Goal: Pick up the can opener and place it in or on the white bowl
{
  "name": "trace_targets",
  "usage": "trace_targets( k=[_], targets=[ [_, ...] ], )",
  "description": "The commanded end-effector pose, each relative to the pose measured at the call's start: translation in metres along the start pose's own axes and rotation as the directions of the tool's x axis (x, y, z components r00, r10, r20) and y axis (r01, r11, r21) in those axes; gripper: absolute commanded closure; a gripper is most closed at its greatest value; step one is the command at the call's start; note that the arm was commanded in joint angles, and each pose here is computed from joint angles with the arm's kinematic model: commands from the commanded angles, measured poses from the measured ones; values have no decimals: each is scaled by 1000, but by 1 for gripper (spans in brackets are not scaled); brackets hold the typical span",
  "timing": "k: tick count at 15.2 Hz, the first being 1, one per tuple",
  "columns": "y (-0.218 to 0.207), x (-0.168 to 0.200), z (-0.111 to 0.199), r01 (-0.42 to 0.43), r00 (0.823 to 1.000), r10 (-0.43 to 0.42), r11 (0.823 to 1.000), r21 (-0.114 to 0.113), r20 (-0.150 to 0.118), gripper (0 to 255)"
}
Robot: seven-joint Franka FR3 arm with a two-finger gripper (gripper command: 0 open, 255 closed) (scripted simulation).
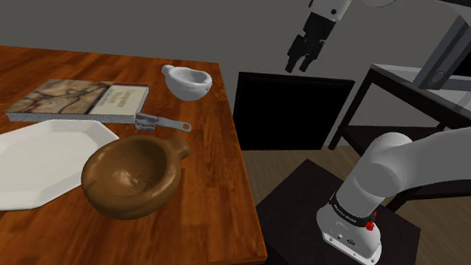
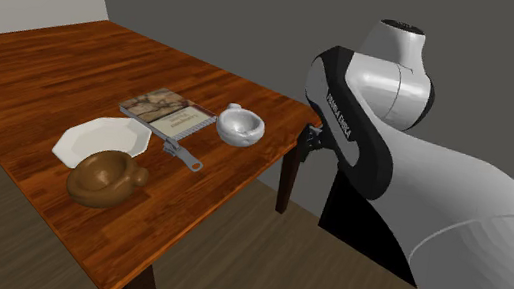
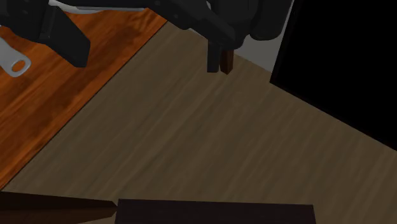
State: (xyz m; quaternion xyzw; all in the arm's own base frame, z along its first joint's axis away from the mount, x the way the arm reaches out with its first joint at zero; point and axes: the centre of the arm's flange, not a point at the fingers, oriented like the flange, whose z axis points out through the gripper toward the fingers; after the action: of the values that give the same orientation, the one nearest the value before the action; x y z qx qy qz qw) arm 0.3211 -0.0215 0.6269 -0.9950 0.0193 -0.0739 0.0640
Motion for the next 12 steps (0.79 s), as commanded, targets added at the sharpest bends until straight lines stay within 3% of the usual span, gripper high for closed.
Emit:
trace_targets(
  k=[1,6,12],
  targets=[
    [0,0,0,0,1000,0,1000,0,0,0],
    [-48,41,25,118,993,-118,993,-3,15,0],
    [-112,81,56,257,966,-256,967,-3,33,0]
  ],
)
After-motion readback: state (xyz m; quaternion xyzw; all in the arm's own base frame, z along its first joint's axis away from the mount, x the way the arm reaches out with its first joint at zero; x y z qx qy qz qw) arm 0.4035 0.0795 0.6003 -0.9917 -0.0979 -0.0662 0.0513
